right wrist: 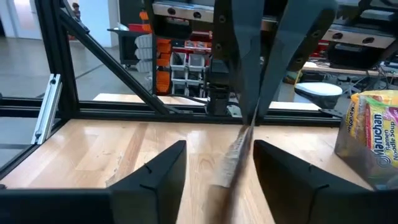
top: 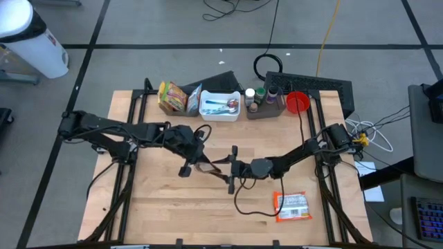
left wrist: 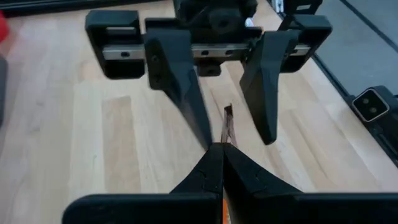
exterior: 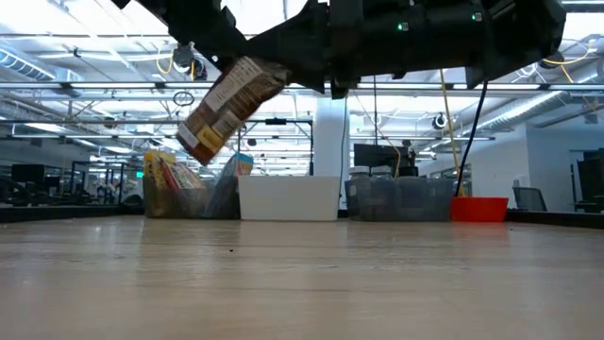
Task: Pick & Place Food Item
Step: Put the orange seasoning bag into the right black bin
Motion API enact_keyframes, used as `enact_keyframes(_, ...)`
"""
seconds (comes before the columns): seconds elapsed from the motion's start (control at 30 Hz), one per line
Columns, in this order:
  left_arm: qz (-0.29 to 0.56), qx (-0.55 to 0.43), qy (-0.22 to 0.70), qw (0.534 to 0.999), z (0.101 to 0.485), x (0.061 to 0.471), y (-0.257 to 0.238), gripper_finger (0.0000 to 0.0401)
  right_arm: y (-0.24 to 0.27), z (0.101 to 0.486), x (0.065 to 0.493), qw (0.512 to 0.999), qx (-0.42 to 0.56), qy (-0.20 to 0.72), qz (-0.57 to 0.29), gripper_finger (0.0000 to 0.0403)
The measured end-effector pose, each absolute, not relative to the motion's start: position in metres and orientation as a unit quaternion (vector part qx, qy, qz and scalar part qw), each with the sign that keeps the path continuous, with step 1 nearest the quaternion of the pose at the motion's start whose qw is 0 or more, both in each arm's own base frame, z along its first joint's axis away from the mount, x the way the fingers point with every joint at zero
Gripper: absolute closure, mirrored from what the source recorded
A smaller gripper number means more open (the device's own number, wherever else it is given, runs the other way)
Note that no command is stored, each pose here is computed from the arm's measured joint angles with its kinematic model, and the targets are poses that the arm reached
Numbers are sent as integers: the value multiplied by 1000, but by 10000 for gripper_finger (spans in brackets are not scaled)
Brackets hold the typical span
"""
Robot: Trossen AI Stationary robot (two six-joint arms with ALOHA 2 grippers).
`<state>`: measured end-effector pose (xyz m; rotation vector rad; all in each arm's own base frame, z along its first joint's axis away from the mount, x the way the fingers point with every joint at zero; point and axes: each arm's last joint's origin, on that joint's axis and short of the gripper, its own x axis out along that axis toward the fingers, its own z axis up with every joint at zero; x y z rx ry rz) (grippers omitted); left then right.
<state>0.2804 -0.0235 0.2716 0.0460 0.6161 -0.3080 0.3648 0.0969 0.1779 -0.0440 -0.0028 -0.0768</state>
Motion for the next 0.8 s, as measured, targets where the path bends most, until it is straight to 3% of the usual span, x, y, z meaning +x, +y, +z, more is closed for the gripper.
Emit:
enact_keyframes(0.63,-143,23,315,938,266,278,-23,401,94,173,365,998,-30,23,-48,393)
enact_keyframes(0.8,-140,24,315,938,265,278,-22,400,93,172,365,997,-32,28,-69,401)
